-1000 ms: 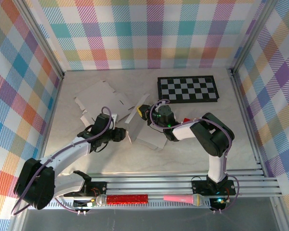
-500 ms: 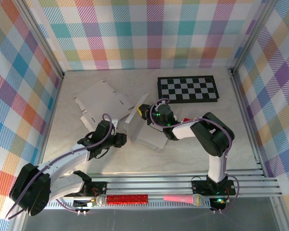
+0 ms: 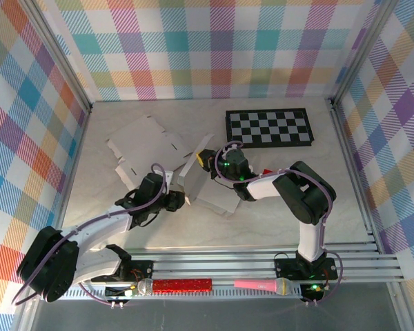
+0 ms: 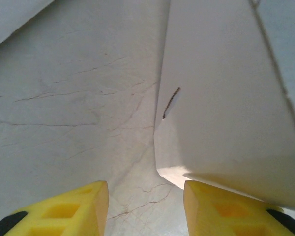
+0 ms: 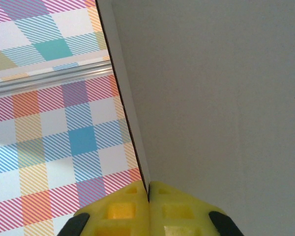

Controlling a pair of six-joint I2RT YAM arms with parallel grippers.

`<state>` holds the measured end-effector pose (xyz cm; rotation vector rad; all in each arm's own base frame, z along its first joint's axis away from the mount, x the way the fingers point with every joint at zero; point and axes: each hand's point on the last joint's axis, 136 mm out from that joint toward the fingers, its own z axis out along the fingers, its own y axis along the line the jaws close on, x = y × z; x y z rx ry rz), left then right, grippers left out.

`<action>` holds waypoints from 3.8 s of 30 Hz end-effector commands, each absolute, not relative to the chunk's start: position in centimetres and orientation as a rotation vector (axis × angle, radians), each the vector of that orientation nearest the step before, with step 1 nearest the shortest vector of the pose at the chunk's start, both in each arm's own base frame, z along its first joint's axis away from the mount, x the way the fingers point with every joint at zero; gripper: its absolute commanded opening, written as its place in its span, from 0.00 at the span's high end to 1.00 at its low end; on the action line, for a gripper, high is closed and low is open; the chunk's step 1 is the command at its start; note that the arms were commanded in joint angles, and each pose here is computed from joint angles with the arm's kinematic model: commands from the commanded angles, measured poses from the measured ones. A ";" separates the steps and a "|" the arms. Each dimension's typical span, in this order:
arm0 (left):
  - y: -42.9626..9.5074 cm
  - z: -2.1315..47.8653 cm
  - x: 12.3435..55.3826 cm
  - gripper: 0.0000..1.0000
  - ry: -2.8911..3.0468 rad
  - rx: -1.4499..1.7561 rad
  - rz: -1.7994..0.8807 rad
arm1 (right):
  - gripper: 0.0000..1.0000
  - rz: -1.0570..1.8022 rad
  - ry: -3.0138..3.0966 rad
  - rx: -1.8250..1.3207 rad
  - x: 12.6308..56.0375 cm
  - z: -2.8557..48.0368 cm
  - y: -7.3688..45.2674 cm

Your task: Fold the paper box

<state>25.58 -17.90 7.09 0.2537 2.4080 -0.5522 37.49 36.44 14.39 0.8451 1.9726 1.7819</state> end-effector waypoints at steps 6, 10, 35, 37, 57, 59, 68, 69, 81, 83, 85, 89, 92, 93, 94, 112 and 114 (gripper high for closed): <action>-19.5 9.2 27.3 0.56 2.317 0.322 -0.544 | 1.00 1.792 1.962 0.884 37.7 15.3 36.2; -20.0 9.3 28.0 0.59 2.307 0.332 -0.538 | 1.00 1.787 1.967 0.894 37.6 15.0 36.2; -19.8 11.8 29.7 0.60 2.203 0.234 -0.530 | 1.00 1.796 1.905 1.009 37.8 14.9 35.8; -19.9 11.1 29.5 0.62 2.225 0.249 -0.528 | 1.00 1.793 1.911 1.005 37.6 14.6 35.8; -19.1 7.4 29.7 0.61 2.293 0.221 -0.433 | 1.00 1.762 1.982 0.970 35.9 12.0 36.1; -19.1 7.7 30.2 0.62 2.282 0.192 -0.430 | 1.00 1.765 1.976 0.969 35.7 11.9 36.3; -19.4 8.3 32.1 0.65 2.251 0.100 -0.419 | 1.00 1.724 1.953 0.998 35.2 11.1 36.3; -19.3 8.2 32.2 0.65 2.254 0.092 -0.413 | 1.00 1.711 1.956 1.001 35.1 10.9 36.2; -18.3 7.8 33.0 0.64 2.259 -0.015 -0.353 | 1.00 1.659 2.006 1.005 33.9 9.1 36.7; -18.2 7.7 33.4 0.65 2.261 -0.040 -0.343 | 1.00 1.663 2.001 1.009 33.9 9.3 36.8; -18.3 7.5 33.6 0.66 2.265 -0.060 -0.337 | 1.00 1.666 2.005 1.013 34.0 9.4 36.9; -18.5 7.6 34.3 0.72 2.253 -0.088 -0.337 | 1.00 1.670 2.012 1.017 33.9 9.4 37.2; -18.9 7.7 34.7 0.80 2.251 -0.085 -0.345 | 1.00 1.668 2.015 1.025 33.9 9.4 37.2; -19.0 7.8 34.7 0.82 2.251 -0.084 -0.348 | 1.00 1.669 2.016 1.025 33.9 9.5 37.2; -19.1 7.8 34.8 0.83 2.252 -0.083 -0.347 | 1.00 1.671 2.016 1.029 33.9 9.5 37.3; -20.0 7.5 35.3 0.86 2.226 -0.096 -0.349 | 1.00 1.688 2.001 1.048 33.7 10.7 37.7; -20.0 7.4 35.4 0.82 2.226 -0.095 -0.339 | 1.00 1.686 2.003 1.050 33.6 10.7 37.6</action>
